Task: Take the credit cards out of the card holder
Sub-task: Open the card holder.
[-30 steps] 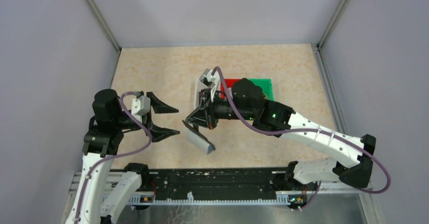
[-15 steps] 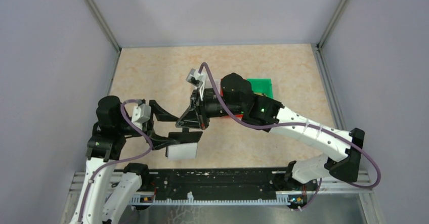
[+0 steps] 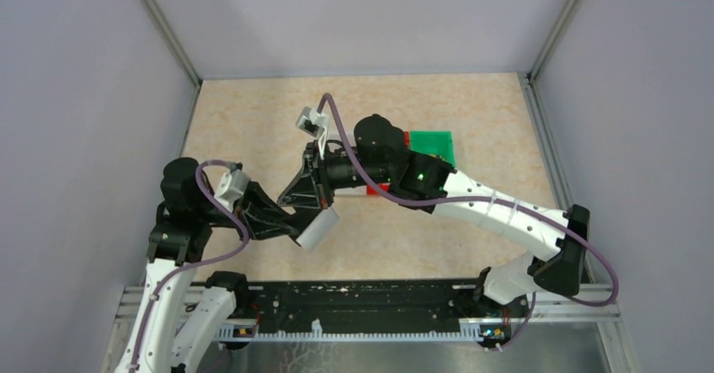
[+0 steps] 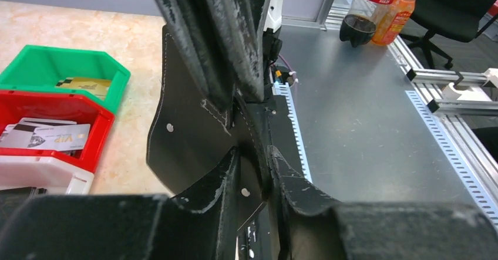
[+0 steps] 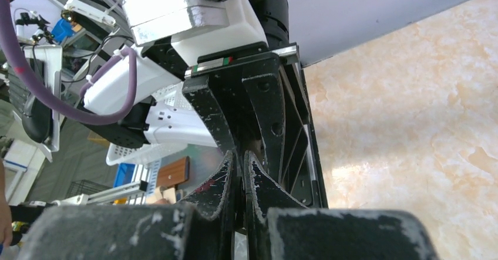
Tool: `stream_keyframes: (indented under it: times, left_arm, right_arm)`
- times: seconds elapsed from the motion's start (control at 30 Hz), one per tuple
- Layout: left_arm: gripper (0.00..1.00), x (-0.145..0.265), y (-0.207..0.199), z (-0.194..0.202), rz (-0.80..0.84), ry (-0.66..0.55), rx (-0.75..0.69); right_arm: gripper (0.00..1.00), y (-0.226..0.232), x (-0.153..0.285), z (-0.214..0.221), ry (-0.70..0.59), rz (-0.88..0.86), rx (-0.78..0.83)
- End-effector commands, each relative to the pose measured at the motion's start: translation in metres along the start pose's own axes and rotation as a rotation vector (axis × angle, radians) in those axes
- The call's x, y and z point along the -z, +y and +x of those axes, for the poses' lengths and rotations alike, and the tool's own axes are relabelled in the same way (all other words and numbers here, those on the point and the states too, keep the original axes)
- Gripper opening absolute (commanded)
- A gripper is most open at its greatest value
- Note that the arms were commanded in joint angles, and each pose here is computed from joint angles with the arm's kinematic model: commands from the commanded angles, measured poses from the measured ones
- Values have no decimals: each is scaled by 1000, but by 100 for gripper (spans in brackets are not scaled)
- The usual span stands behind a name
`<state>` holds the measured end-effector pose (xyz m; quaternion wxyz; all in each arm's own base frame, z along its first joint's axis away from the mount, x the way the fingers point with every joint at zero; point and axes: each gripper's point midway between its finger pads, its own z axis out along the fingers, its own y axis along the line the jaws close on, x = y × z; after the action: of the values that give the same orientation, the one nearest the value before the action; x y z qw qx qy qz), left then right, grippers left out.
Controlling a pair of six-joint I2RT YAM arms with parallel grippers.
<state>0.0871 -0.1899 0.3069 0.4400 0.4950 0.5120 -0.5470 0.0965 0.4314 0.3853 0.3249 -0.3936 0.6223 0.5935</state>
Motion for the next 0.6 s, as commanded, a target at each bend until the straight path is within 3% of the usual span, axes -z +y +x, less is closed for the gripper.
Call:
stream_keyframes:
  times: [0.0, 0.1, 0.23, 0.37, 0.43, 0.57]
  left_arm:
    - [29, 0, -12, -8, 56, -8, -42]
    - [21, 0, -9, -9, 26, -6, -51]
    - [1, 2, 20, -14, -134, -8, -52]
    - [0, 4, 33, -35, -235, -52, -100]
    - [0, 3, 28, -45, -210, -62, -137]
    - [0, 1, 14, -52, -103, -37, -135]
  right_arm:
    - [0, 36, 2, -54, -141, -106, 84]
    - [0, 35, 2, -57, -156, -98, 87]
    - [2, 32, 5, -57, -165, -75, 81]
    - [50, 22, 20, -49, -168, -3, 104]
    - [67, 16, 35, -45, -186, 44, 129]
    - [83, 9, 70, -41, -225, 139, 208]
